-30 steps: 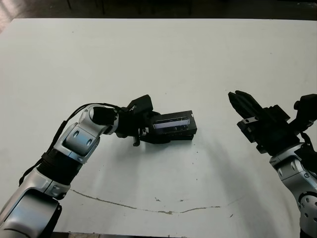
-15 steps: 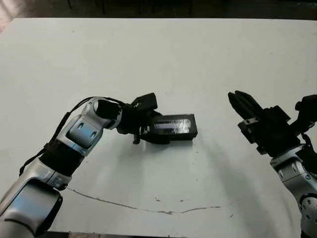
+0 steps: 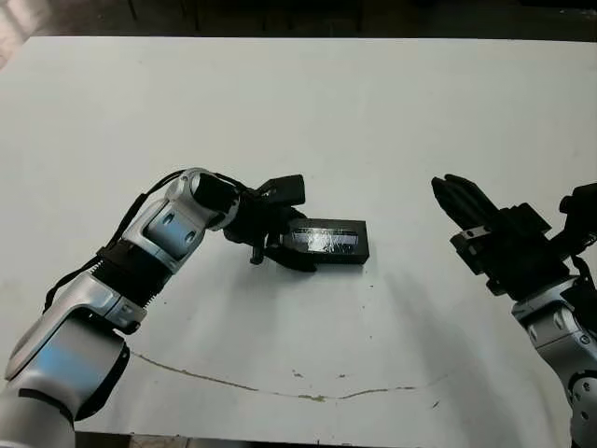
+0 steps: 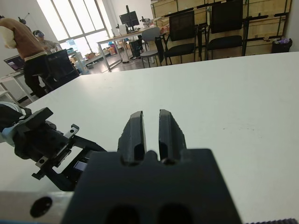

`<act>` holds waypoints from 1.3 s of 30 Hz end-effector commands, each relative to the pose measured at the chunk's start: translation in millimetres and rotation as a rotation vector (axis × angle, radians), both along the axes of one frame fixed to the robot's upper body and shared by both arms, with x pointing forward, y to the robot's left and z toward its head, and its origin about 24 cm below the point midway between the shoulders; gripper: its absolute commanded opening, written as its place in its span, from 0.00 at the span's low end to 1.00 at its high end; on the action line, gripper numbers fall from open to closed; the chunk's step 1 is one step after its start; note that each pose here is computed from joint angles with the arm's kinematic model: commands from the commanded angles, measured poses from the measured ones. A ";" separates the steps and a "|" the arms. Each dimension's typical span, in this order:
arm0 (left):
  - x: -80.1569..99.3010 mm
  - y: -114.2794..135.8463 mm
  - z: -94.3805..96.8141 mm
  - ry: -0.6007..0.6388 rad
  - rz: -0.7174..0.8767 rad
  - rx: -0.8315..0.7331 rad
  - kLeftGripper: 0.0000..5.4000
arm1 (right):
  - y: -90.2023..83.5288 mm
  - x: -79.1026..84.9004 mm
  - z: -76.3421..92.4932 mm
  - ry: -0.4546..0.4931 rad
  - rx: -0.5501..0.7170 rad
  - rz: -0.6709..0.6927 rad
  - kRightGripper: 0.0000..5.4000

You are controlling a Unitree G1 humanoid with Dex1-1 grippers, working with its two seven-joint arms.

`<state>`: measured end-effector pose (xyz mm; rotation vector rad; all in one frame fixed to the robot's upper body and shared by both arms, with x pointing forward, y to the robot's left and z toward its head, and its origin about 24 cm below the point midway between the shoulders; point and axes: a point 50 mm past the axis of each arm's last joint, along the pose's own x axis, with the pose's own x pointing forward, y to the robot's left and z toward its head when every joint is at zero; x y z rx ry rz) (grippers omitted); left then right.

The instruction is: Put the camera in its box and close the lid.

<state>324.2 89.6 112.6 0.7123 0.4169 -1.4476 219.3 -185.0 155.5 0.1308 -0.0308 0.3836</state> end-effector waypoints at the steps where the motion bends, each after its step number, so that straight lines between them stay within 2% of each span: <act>1: -5.0 7.1 -20.6 0.049 0.008 0.077 0.38 | -1.2 -0.8 -5.2 0.031 -0.005 -0.006 0.00; 4: -6.3 6.3 -19.4 0.008 -0.006 0.085 0.38 | -1.0 -0.1 -5.4 0.032 0.003 -0.001 0.00; 5: -6.9 5.9 -18.7 -0.004 -0.022 0.088 0.42 | -0.7 0.2 -5.4 0.032 0.006 -0.001 0.00; 12: -8.2 8.4 -18.7 -0.032 -0.090 0.101 0.70 | -0.3 0.7 -4.8 0.027 0.009 0.009 0.00; 19: -8.0 24.1 -27.2 0.027 -0.052 0.093 1.00 | -0.9 -0.2 -4.0 0.026 0.003 0.005 0.00; 27: -7.0 56.8 -35.0 -0.022 0.006 0.098 1.00 | 1.2 0.0 -4.2 0.027 0.002 0.006 0.00; 32: -11.3 93.8 -26.8 -0.085 0.083 0.104 1.00 | 1.0 -0.6 -3.8 0.024 0.000 0.008 0.00; 35: -14.5 114.9 -18.1 -0.144 0.127 0.139 1.00 | 1.0 -1.1 -4.0 0.023 0.002 0.007 0.00; 39: -16.5 131.4 10.7 -0.281 0.158 0.236 1.00 | 1.6 -0.9 -4.7 0.028 0.005 0.012 0.00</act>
